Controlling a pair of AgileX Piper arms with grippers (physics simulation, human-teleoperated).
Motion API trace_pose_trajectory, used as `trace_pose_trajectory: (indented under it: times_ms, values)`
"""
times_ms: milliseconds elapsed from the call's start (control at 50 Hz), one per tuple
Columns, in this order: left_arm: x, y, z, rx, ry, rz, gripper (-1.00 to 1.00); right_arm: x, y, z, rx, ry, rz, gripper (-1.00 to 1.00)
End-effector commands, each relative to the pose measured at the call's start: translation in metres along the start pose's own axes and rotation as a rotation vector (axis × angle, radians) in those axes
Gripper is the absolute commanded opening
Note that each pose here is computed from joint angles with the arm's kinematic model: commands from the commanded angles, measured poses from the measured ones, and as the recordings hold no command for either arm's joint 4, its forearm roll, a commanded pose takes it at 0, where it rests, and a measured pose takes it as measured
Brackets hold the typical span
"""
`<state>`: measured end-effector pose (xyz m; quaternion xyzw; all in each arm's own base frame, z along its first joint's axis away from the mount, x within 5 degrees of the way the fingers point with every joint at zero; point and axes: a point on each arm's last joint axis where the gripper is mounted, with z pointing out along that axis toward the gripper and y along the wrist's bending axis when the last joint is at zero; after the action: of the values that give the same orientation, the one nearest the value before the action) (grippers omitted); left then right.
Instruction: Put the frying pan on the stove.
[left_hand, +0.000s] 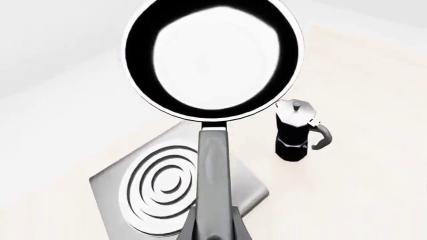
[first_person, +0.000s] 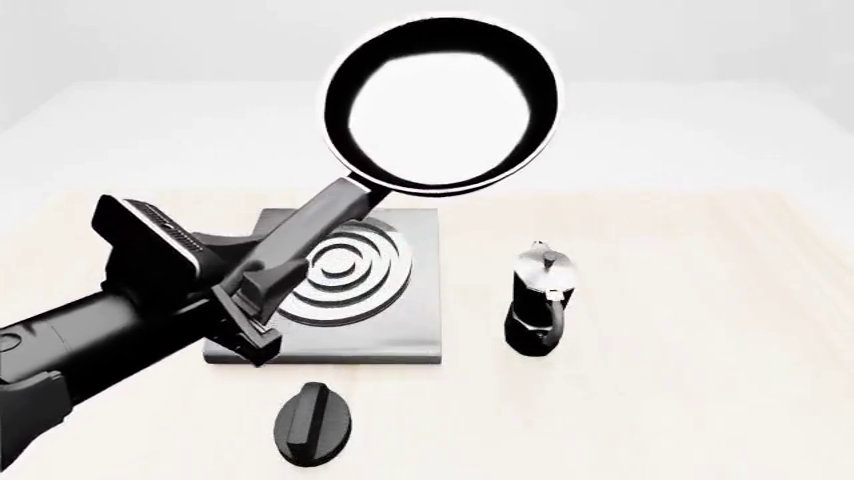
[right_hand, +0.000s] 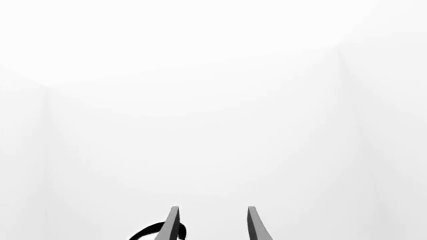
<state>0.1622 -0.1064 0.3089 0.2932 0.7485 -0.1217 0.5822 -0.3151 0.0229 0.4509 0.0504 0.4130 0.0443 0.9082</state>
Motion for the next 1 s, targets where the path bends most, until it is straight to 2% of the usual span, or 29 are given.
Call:
trace_pose_trajectory:
  times_ms: [20, 620, 1000]
  values:
    - [0.006, 0.003, -0.016, -0.021, -0.018, -0.056, -1.0, 0.002, -0.001, 0.007, -0.001, 0.001, -0.004, 1.0]
    - [0.038, 0.006, -0.04, -0.07, 0.095, -0.138, -1.0, 0.0, -0.002, 0.001, -0.004, 0.003, -0.013, 1.0]
    - [0.048, 0.007, -0.052, -0.091, 0.12, -0.168, -1.0, 0.001, -0.003, 0.005, -0.006, 0.003, -0.016, 1.0]
